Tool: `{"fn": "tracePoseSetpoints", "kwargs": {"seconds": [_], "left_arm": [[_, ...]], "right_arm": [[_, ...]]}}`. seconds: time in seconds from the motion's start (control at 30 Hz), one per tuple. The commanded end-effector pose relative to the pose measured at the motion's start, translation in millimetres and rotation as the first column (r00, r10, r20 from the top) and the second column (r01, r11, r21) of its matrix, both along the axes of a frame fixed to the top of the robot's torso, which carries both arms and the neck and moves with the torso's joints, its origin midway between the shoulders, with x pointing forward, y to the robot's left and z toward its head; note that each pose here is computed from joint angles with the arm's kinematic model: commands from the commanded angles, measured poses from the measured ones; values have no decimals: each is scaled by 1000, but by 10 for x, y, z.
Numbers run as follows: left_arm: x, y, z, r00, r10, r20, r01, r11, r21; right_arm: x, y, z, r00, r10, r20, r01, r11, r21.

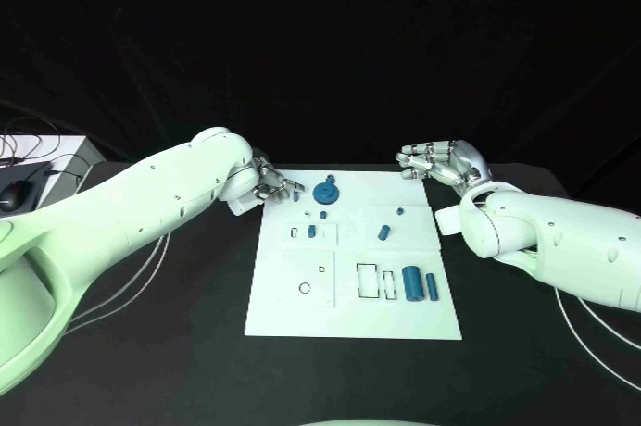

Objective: Assemble the parts on the task board

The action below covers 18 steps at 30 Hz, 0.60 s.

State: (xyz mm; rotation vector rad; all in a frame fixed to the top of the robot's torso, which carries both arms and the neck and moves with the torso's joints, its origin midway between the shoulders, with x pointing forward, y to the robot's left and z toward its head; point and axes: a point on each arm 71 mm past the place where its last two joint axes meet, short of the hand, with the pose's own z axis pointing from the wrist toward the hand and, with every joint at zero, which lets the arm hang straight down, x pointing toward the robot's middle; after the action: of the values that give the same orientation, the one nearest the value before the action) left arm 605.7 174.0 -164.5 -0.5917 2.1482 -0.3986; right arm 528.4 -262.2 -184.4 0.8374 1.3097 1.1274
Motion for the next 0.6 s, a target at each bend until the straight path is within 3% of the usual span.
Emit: {"fn": "tracePoseSetpoints", "kwargs": {"seconds": [0.03,0.6], "left_arm": [[-4,-34,0,1000,-17,-10,17,1000,-24],[-5,-70,-11,1000,-21,-12,20,999,-42]], "right_arm": [[1,17,8,1000,16,9,-16,1000,2],[8,27,5,1000,18,8,-18,1000,2]]}}
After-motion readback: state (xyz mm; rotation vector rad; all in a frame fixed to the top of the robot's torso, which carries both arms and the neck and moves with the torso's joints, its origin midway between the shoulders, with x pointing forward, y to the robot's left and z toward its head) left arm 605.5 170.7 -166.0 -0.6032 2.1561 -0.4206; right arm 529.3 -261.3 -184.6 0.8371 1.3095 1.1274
